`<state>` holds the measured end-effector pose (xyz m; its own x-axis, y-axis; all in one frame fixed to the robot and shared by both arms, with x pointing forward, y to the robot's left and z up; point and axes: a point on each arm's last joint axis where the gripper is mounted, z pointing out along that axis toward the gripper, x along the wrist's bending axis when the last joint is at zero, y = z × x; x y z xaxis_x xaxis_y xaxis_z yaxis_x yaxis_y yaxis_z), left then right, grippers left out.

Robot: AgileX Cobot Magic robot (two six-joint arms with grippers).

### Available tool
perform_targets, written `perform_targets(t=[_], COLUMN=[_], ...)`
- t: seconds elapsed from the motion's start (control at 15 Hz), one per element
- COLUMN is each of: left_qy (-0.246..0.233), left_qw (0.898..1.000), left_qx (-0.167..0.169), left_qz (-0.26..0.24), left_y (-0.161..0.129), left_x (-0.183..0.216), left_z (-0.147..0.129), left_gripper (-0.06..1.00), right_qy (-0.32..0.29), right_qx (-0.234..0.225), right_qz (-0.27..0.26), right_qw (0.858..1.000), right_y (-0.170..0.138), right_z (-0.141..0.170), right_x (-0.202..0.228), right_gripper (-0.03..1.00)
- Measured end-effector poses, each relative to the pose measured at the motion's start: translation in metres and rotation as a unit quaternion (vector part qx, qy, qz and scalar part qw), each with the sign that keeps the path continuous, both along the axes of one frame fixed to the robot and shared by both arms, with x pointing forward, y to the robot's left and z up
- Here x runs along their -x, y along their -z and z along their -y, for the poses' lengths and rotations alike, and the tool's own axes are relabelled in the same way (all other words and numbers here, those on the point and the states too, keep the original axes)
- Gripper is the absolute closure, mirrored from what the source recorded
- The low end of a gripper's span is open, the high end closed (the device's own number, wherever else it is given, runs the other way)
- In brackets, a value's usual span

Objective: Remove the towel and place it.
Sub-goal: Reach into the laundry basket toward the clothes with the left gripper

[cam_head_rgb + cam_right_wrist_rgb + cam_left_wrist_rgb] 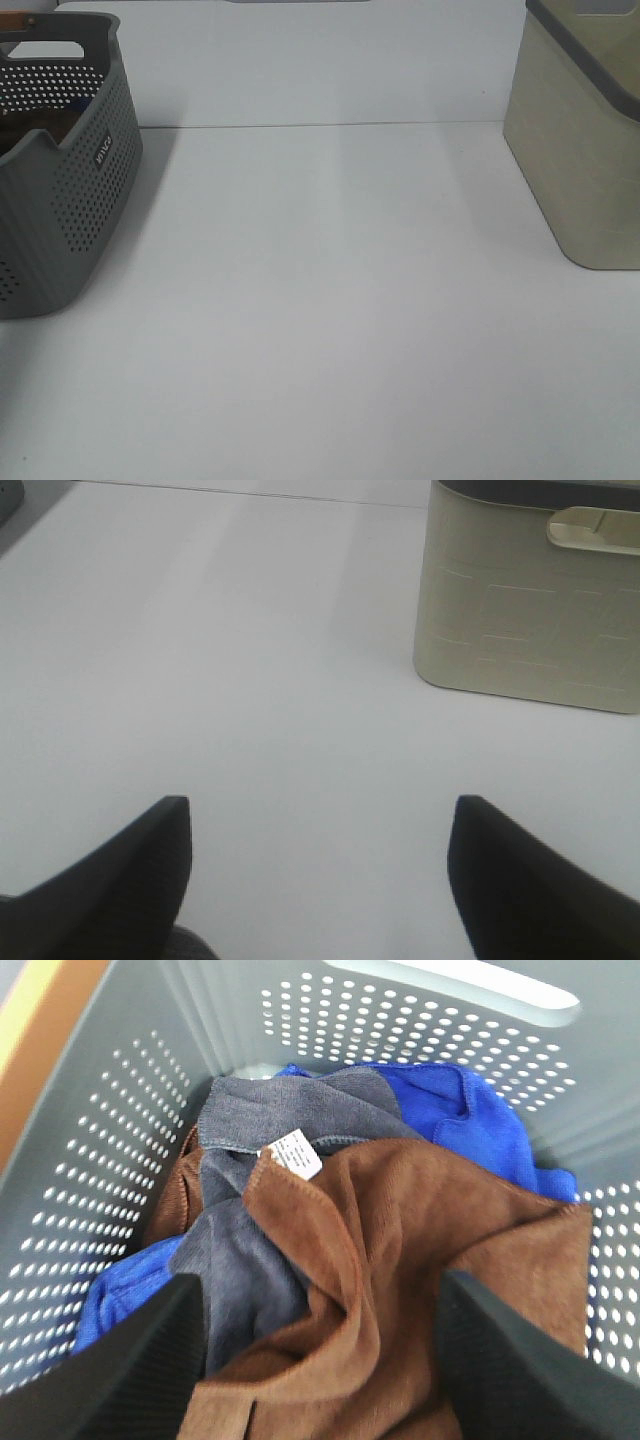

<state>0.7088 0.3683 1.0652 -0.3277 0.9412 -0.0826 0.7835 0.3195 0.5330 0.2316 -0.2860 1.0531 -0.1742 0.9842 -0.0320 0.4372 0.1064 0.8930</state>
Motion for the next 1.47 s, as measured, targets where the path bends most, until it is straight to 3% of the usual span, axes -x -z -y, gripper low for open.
perform_targets(t=[0.47, 0.67, 0.93, 1.47], left_qy=[-0.048, -0.051, -0.054, -0.051], left_qw=[0.994, 0.993, 0.993, 0.993], left_qx=[0.095, 0.101, 0.102, 0.104], left_qz=[-0.035, -0.027, -0.002, -0.009], left_y=[0.069, 0.085, 0.086, 0.089], left_x=[-0.033, -0.040, -0.045, -0.045], left_z=[-0.035, -0.036, -0.037, -0.036], left_gripper=[0.31, 0.31, 0.33, 0.77], right_qy=[0.000, 0.000, 0.000, 0.000], right_qx=[0.000, 0.000, 0.000, 0.000], right_qz=[0.000, 0.000, 0.000, 0.000], right_qw=[1.000, 1.000, 1.000, 1.000], right_y=[0.000, 0.000, 0.000, 0.000], right_z=[0.000, 0.000, 0.000, 0.000], right_x=[0.000, 0.000, 0.000, 0.000], right_gripper=[0.28, 0.28, 0.28, 0.28])
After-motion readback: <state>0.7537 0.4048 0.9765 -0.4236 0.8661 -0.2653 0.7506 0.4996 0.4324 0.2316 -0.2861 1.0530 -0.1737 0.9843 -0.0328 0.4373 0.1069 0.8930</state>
